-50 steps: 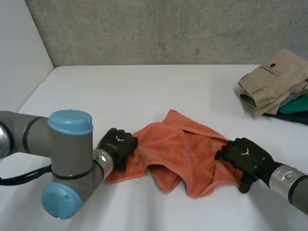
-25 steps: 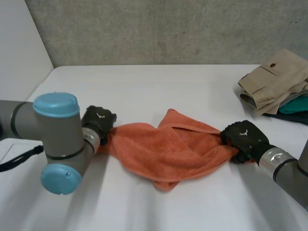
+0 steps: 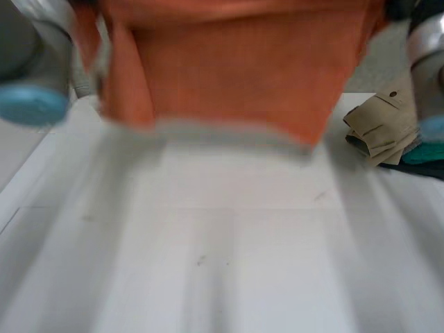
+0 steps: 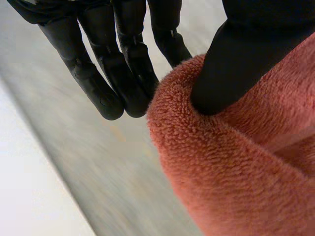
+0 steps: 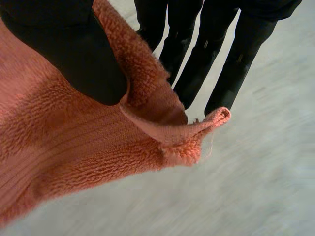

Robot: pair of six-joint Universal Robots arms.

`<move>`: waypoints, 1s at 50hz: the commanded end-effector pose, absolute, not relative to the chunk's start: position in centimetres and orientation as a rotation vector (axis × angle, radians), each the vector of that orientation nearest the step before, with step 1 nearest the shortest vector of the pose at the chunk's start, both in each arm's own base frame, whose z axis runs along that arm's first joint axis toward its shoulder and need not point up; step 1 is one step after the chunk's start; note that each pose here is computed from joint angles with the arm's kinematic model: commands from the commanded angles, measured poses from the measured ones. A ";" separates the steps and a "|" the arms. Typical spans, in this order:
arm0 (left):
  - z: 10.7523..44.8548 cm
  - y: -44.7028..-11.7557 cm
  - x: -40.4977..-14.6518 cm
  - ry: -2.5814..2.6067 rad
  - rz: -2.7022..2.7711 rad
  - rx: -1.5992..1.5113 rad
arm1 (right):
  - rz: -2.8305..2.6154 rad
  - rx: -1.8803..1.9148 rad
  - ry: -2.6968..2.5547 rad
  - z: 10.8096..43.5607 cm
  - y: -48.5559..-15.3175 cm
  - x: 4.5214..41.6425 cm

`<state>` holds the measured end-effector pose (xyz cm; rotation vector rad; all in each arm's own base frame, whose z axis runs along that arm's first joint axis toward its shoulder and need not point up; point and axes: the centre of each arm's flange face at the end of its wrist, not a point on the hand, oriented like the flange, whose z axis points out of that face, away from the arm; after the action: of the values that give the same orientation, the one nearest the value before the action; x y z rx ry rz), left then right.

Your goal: Fold the laundry.

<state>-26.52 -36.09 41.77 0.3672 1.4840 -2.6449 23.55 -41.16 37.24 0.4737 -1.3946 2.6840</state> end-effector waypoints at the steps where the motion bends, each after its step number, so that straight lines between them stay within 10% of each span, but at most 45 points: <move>1: 45.6 -34.6 -25.0 1.470 -2.745 0.265 | 2.809 0.414 -1.289 40.9 -40.8 23.6; 9: 39.1 -36.2 -24.6 1.746 -2.536 0.396 | 2.682 0.641 -1.579 35.6 -40.6 24.4; 26: 15.1 -35.1 -23.2 2.420 -1.678 0.772 | 1.790 1.281 -2.291 13.0 -33.8 23.2; 50: 17.7 -32.3 -17.5 2.320 -1.654 0.889 | 1.733 0.988 -2.429 16.4 -31.2 18.6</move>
<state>-19.61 -33.56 17.83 0.8440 2.3511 -1.6930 19.67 -31.85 15.83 1.0171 -2.3944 1.7291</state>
